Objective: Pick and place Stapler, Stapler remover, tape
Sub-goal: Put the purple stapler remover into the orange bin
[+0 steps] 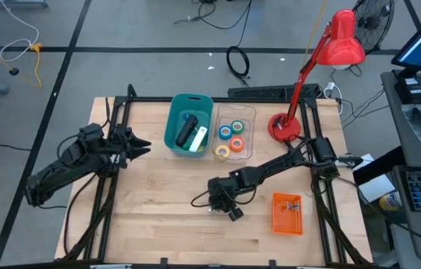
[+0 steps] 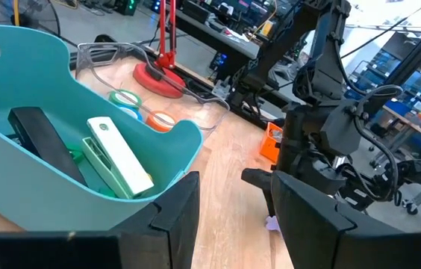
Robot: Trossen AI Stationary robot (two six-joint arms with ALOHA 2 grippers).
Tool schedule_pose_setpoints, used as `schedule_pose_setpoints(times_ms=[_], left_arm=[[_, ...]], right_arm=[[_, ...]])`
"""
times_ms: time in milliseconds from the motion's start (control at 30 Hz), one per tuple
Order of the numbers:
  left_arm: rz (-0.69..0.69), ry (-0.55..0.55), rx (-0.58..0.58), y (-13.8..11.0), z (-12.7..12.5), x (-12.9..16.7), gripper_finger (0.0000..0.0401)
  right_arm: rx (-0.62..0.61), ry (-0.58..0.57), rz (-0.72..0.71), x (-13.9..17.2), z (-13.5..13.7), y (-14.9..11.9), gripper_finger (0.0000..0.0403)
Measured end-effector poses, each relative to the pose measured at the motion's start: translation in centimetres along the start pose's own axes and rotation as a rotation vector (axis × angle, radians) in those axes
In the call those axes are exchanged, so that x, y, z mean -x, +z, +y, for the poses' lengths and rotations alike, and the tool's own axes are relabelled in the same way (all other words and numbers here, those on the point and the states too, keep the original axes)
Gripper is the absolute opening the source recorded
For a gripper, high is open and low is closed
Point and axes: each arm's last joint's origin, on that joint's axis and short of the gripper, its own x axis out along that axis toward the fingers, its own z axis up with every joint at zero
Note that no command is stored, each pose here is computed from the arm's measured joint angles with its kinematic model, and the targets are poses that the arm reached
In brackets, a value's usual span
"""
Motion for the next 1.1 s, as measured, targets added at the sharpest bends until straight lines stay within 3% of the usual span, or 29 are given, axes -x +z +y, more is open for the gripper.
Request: schedule_pose_setpoints(times_ms=[267,600,867,1100], left_arm=[[0.000,0.000,-0.003,0.0,0.0,0.0,0.0168],[0.000,0.000,-0.007,0.0,0.0,0.0,0.0168],[0.000,0.000,-0.008,0.0,0.0,0.0,0.0168],[0.000,-0.001,-0.010,0.0,0.0,0.0,0.0168]], right_arm=[[-0.069,-0.030,0.003,0.0,-0.1,0.0,0.0041],[-0.106,-0.079,0.005,1.1,0.0,0.3,0.0044],[-0.204,-0.200,-0.070,6.7,0.9,2.1,0.0042],[-0.499,-0.250,-0.091,13.8,4.6,2.3,0.0042]])
